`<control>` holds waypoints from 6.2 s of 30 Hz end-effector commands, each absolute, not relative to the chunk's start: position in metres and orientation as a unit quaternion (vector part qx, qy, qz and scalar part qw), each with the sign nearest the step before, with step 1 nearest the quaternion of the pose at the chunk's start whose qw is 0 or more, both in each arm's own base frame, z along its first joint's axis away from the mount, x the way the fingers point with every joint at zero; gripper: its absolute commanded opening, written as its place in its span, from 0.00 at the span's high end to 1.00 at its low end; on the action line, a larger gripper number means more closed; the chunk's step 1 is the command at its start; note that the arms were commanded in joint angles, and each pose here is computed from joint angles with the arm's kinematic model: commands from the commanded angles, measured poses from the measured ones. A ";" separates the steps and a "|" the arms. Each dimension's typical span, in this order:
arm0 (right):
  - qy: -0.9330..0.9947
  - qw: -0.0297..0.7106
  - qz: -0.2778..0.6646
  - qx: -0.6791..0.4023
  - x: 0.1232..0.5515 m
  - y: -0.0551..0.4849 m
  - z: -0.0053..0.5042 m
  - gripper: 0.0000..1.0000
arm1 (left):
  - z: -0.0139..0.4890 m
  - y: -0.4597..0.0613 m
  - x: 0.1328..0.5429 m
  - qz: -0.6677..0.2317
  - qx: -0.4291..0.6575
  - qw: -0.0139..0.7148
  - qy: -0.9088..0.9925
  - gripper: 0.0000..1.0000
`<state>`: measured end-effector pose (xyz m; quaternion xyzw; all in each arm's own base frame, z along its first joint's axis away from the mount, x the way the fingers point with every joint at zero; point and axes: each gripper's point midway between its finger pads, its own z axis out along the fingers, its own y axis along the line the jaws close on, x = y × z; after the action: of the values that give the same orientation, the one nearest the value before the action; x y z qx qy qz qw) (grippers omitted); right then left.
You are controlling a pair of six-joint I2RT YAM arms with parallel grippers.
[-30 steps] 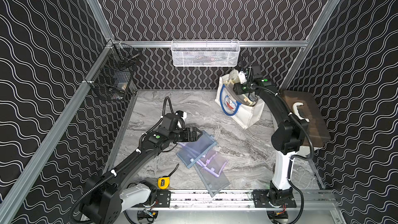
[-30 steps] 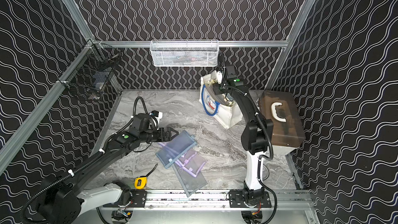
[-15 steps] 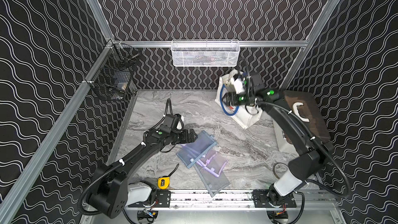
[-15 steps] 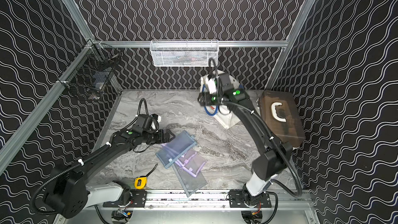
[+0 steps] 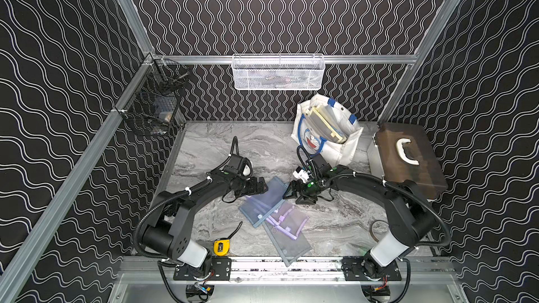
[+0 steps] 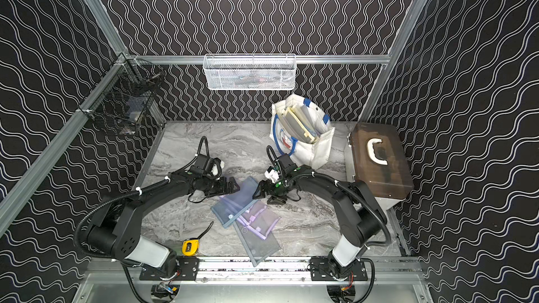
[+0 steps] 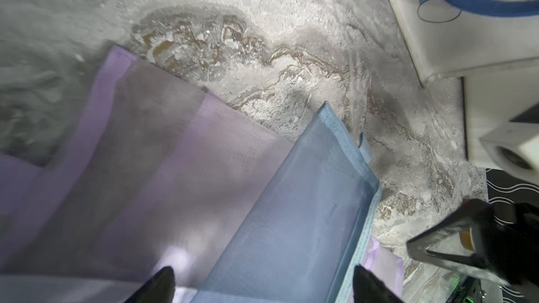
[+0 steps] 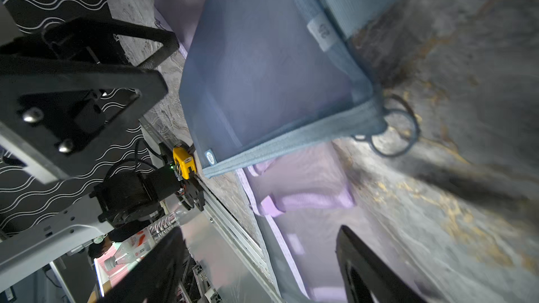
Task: Put the pencil pouch into the canvas bag
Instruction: Pick up the pencil pouch, then place the pencil pouch in the canvas bag, then pick up the pencil pouch.
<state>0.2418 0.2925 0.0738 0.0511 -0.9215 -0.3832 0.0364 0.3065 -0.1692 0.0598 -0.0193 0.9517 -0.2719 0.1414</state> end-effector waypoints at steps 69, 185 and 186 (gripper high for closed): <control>-0.782 -0.141 -0.604 0.069 0.283 0.323 0.255 0.22 | 0.291 -0.242 0.291 -0.571 0.077 0.300 0.760 1.00; -0.925 -0.252 -0.203 0.202 0.377 0.303 0.239 0.28 | 0.089 -0.169 0.262 -0.317 -0.110 0.141 0.931 0.03; -0.926 -0.228 -0.223 0.203 0.361 0.316 0.223 0.27 | 0.084 -0.164 0.259 -0.312 -0.125 0.139 0.931 0.03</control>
<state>0.3941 0.2905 0.2472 0.2278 -0.9166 -0.1637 -0.2850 0.2627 -0.1749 0.0959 -0.0809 0.9292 -0.3293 0.1469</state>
